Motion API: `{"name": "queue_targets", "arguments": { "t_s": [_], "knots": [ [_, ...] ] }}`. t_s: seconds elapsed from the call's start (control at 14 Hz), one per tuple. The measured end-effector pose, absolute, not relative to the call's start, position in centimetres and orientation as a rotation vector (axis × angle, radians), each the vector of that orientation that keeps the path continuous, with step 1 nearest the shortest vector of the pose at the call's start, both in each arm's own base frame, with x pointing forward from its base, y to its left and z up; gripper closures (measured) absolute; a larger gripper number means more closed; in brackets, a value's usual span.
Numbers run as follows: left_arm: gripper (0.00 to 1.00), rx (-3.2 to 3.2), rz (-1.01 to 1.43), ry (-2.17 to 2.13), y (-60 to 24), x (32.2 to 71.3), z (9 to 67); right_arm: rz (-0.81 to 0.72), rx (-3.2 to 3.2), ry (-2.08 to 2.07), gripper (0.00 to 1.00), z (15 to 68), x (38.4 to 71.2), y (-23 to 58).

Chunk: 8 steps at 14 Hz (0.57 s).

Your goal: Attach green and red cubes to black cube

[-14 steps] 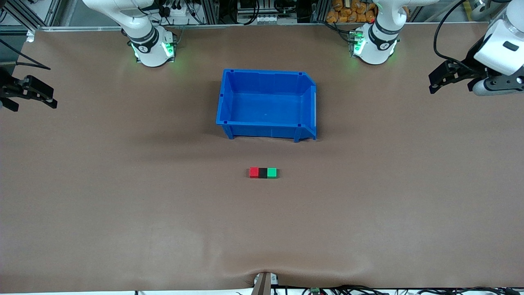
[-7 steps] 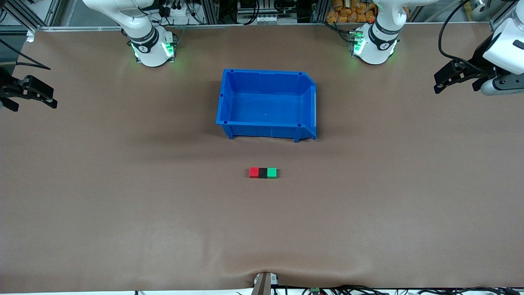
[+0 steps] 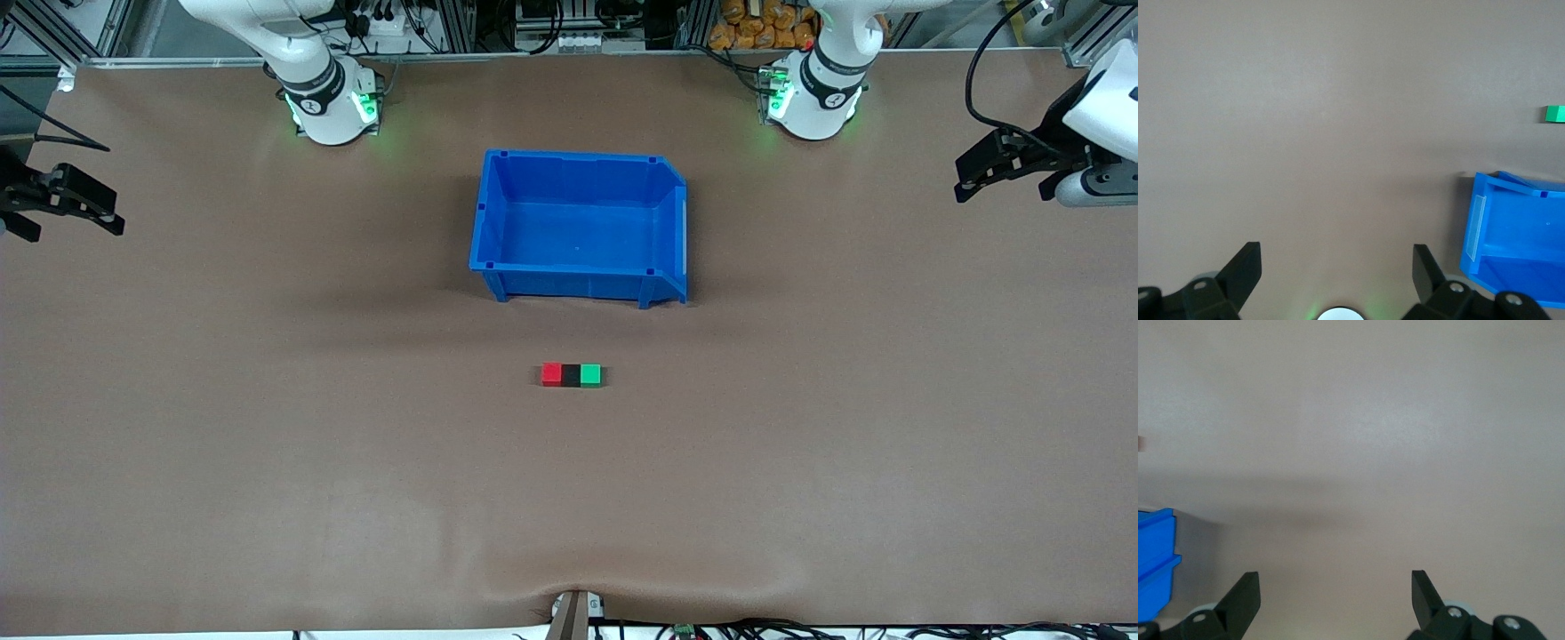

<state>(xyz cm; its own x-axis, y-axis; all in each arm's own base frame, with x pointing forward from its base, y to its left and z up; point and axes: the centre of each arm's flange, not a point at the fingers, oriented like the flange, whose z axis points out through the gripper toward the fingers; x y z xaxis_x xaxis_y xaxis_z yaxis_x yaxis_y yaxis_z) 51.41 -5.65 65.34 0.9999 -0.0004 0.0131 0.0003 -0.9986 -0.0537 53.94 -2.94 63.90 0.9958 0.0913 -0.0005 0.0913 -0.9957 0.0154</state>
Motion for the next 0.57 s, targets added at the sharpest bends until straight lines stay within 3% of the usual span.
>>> {"name": "queue_targets", "arguments": {
  "t_s": [0.57],
  "knots": [
    [0.0, -3.088, -0.016, -0.045, -6.29, 51.32, 65.31, -0.013, 3.123, 0.146, 0.0, 63.6, 54.05, -2.83]
  ]
}}
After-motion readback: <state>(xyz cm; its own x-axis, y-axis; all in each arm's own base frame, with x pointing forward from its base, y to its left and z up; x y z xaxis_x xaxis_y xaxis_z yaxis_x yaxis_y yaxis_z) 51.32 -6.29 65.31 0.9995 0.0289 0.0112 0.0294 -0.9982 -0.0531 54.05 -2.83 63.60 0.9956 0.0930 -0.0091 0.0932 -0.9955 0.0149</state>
